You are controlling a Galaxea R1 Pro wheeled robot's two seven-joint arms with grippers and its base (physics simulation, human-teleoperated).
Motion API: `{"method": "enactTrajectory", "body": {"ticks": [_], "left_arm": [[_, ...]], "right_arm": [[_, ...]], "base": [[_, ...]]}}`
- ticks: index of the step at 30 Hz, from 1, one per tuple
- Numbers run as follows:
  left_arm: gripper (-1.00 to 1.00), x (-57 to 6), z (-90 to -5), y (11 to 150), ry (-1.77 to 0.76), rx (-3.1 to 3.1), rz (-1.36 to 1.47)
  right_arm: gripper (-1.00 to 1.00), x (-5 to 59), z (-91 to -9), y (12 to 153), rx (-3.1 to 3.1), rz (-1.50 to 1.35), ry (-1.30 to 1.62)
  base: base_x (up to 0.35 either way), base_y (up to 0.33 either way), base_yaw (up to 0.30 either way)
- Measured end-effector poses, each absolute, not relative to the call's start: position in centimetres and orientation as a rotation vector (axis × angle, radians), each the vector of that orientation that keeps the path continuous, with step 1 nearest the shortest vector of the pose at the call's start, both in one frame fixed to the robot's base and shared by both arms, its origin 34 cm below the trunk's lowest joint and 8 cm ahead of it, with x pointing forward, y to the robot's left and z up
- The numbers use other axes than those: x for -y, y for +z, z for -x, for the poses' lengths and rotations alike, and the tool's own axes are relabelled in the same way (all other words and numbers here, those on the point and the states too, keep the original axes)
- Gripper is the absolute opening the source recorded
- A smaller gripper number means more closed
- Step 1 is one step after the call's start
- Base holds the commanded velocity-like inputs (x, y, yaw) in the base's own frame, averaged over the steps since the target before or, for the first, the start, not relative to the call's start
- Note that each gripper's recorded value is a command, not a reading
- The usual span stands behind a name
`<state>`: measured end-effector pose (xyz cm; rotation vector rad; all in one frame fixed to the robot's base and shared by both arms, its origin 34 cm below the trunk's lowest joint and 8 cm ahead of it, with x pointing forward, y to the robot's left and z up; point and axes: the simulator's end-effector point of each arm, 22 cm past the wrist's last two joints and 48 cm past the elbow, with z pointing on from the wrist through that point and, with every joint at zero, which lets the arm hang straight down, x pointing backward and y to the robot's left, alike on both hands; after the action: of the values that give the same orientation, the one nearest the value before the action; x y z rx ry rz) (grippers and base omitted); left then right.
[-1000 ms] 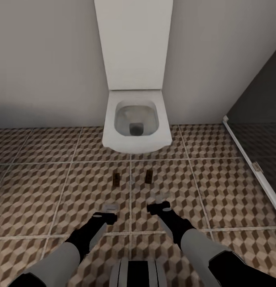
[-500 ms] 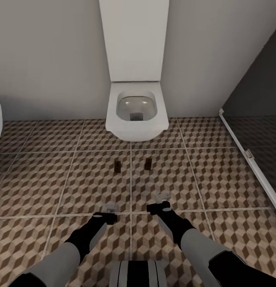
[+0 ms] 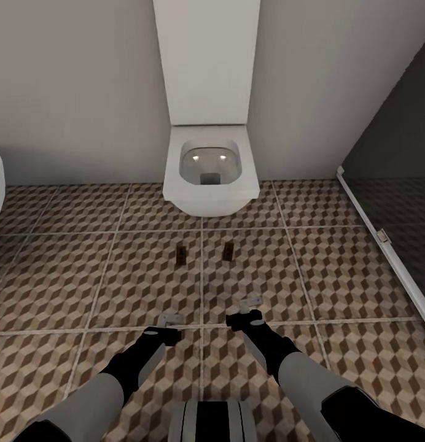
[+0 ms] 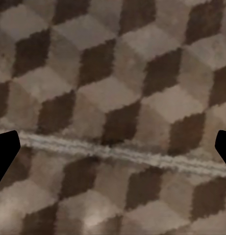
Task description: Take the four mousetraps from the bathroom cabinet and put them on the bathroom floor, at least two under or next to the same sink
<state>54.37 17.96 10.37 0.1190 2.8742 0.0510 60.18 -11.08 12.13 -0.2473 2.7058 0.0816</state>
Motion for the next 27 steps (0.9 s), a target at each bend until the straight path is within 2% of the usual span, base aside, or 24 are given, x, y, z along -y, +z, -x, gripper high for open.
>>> {"method": "enactTrajectory", "body": {"ticks": [27], "left_arm": [[1.00,-16.5,-57.4,15.0,0.032,-2.788,-0.137]], "right_arm": [[1.00,11.1,-63.5,17.4,-2.612,0.245,0.068]], "base": [[0.000,0.000,0.000]]}}
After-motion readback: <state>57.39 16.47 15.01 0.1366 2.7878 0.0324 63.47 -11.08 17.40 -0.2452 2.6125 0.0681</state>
